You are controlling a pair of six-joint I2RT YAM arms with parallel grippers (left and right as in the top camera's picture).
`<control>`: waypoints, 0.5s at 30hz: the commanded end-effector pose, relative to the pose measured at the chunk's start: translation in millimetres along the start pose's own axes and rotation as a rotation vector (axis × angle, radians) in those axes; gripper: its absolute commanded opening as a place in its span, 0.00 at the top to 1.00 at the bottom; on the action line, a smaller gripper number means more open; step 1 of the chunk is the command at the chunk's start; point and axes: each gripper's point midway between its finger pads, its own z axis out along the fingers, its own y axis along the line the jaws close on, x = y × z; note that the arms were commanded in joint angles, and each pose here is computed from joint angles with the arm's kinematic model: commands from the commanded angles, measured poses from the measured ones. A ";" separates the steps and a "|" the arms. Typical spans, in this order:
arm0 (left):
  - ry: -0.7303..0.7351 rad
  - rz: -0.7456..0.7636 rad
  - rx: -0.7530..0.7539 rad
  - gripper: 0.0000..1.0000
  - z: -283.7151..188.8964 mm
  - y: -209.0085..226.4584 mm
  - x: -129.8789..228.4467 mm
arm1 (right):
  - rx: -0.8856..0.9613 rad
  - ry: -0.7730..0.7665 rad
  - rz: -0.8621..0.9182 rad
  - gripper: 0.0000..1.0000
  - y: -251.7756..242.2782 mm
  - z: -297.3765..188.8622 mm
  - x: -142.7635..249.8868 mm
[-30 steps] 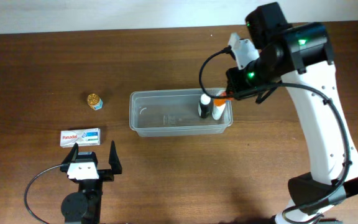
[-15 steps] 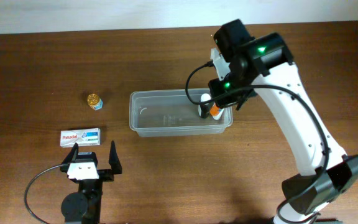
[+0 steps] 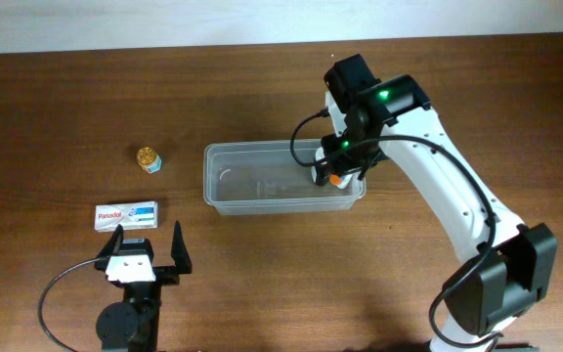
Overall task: Pack container
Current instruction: 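Carry the orange tube into the container next to the bottles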
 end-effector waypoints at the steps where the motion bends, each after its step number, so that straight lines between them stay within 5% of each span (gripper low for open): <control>1: 0.000 0.015 -0.007 0.01 -0.4 1.6 0.5 | 0.028 0.016 0.003 0.83 -2.0 11.4 4.8; 15: 0.000 0.015 -0.007 0.01 -0.4 1.6 0.5 | 0.034 0.053 0.031 0.83 -5.9 53.0 20.3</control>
